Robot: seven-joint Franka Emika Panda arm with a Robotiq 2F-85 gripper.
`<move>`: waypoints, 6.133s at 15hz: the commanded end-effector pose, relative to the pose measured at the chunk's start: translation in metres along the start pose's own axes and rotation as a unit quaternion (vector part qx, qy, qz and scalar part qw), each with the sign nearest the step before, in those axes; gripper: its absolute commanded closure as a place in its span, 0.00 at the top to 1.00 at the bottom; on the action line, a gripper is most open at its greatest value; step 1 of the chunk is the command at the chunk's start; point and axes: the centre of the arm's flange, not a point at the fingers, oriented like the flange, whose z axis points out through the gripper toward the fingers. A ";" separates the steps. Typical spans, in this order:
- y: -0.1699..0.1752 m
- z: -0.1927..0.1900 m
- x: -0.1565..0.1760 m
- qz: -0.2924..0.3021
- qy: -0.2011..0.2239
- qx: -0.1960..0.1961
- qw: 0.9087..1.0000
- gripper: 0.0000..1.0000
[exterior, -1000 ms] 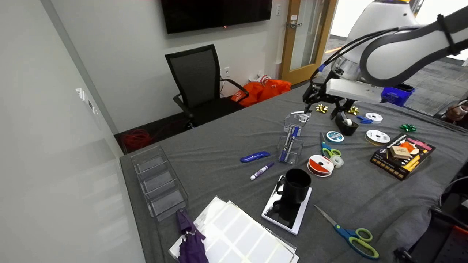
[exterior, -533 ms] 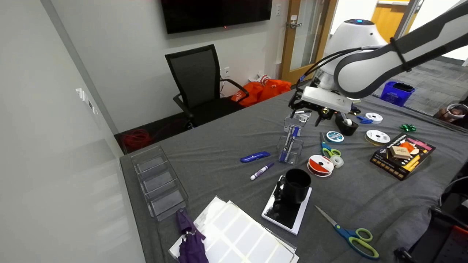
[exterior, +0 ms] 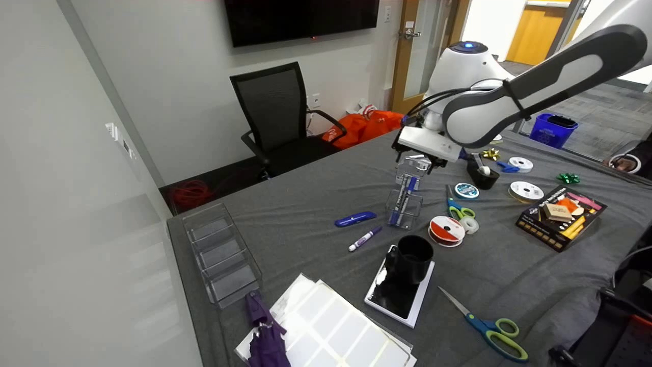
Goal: Remove the markers from the clear bowl on the left and put them in the clear bowl on the right
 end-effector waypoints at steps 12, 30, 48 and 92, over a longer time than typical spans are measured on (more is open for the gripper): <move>-0.015 0.047 0.013 0.033 0.089 -0.036 0.995 1.00; -0.008 0.121 0.004 0.057 0.085 -0.074 0.992 1.00; 0.004 0.105 0.003 0.034 0.070 -0.084 0.993 0.08; -0.045 0.121 0.202 0.275 0.201 -0.173 0.924 0.57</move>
